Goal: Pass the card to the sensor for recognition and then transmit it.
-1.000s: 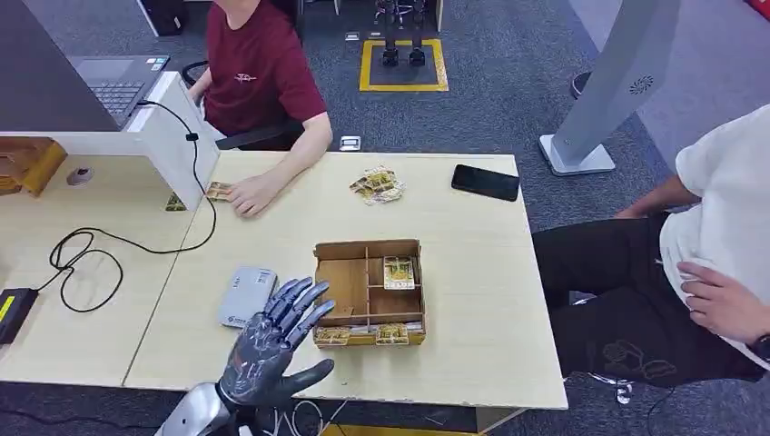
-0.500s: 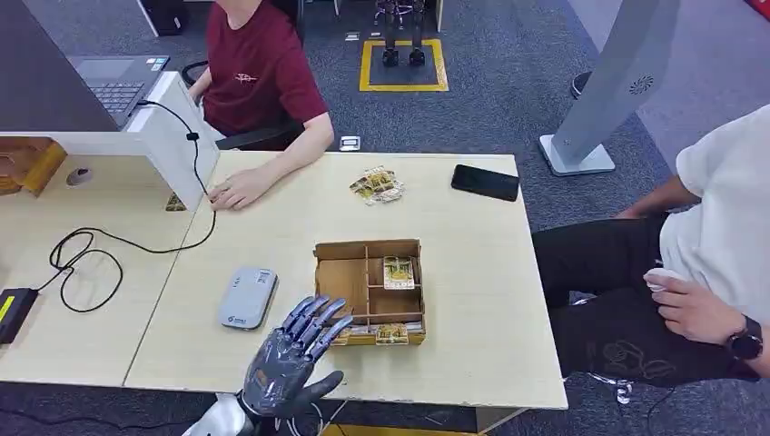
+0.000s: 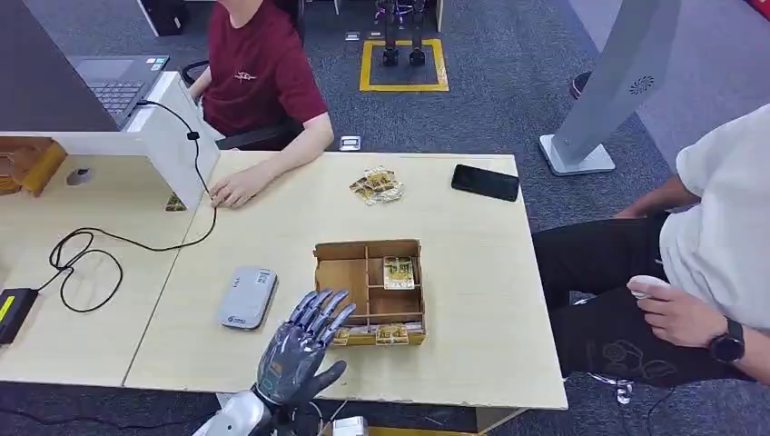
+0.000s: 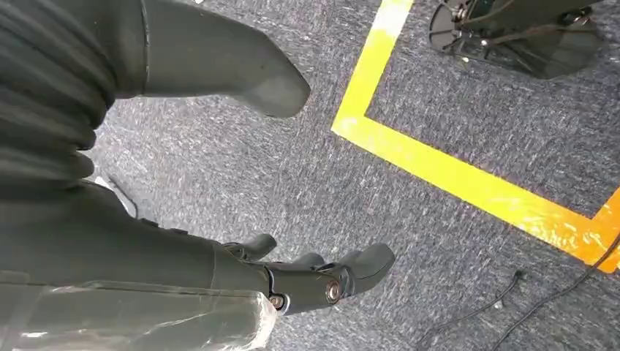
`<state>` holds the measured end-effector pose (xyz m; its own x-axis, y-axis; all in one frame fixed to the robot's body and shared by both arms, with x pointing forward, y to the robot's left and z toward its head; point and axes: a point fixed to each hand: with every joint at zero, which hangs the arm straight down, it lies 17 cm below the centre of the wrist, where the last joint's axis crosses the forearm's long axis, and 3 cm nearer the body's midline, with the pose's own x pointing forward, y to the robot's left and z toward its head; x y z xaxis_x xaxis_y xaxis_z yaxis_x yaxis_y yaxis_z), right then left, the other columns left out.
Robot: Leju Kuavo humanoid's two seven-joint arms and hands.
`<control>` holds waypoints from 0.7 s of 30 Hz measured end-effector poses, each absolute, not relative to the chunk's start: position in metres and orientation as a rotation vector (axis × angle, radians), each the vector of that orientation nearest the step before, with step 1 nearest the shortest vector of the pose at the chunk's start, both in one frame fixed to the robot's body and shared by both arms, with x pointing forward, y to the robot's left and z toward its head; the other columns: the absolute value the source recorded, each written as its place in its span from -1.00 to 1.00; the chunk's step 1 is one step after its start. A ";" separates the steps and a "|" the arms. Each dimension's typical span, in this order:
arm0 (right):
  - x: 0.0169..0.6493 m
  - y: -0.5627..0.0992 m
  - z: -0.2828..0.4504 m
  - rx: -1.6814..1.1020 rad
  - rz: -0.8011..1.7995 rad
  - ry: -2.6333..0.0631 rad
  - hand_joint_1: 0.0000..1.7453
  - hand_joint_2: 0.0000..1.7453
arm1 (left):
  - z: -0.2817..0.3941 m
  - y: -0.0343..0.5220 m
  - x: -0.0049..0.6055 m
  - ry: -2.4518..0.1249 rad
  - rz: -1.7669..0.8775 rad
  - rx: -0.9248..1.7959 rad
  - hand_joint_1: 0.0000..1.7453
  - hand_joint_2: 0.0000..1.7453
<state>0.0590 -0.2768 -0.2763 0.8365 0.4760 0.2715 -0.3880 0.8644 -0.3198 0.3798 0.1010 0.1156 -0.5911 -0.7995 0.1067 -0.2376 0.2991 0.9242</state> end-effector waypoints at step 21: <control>0.061 -0.276 -0.275 -0.266 0.462 -0.362 -1.00 1.00 | 0.098 0.104 0.395 -1.927 -1.254 0.904 0.64 1.00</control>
<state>0.0610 -0.2764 -0.2748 0.8337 0.4773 0.2776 -0.3843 0.8626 -0.3290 0.3953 0.1038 0.0979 -0.5447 -0.8244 0.1539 -0.1930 0.3018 0.9336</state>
